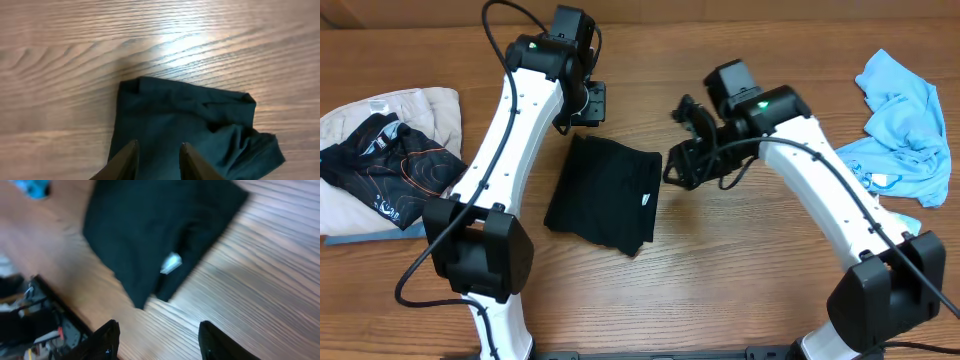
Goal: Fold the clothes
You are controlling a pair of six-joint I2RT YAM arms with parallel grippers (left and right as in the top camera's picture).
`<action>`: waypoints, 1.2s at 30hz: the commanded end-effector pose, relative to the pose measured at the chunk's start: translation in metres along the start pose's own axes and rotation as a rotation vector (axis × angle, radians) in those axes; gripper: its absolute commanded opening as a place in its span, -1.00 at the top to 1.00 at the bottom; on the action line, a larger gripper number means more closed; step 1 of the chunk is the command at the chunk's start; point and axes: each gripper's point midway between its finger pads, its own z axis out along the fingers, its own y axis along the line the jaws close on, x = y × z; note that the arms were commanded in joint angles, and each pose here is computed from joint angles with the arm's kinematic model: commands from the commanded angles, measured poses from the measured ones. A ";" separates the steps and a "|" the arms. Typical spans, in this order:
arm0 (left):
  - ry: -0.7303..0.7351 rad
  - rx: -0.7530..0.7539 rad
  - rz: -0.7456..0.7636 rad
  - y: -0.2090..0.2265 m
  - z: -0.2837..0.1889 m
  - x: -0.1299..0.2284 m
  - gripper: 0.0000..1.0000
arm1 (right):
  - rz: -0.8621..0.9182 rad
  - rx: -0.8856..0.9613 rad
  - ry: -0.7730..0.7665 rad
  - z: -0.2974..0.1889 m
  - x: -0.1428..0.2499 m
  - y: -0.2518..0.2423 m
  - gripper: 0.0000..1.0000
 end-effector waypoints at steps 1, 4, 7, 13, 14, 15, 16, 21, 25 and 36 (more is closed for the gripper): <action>0.070 -0.038 0.102 0.004 0.034 0.007 0.38 | -0.080 -0.065 0.016 0.021 -0.005 0.022 -0.11; 0.114 -0.069 0.088 0.015 0.056 0.010 0.40 | -0.112 -0.073 0.017 0.039 -0.012 0.026 -0.11; 0.152 -0.078 0.066 0.025 0.076 0.013 0.40 | -0.127 -0.076 0.010 0.058 -0.022 0.022 -0.10; 0.254 -0.149 0.017 0.059 0.123 0.027 0.39 | -0.145 -0.061 -0.028 0.114 -0.050 -0.009 -0.11; 0.283 -0.154 0.004 0.064 0.128 0.033 0.40 | -0.136 -0.056 -0.021 0.124 -0.050 -0.017 -0.11; 0.303 -0.159 -0.006 0.067 0.131 0.037 0.40 | -0.127 -0.055 -0.011 0.131 -0.049 -0.022 -0.11; 0.339 -0.168 -0.018 0.073 0.134 0.045 0.42 | -0.091 -0.048 0.005 0.142 -0.047 -0.032 -0.11; 0.436 -0.218 -0.081 0.095 0.134 0.067 0.60 | 0.122 -0.006 -0.016 0.148 -0.054 -0.071 -0.10; 0.493 -0.229 -0.138 0.105 0.127 0.079 0.72 | 0.162 0.003 -0.064 0.133 -0.065 -0.092 -0.10; 0.671 -0.273 -0.179 0.106 0.094 0.117 0.86 | 0.142 0.079 -0.117 0.090 -0.090 -0.114 -0.19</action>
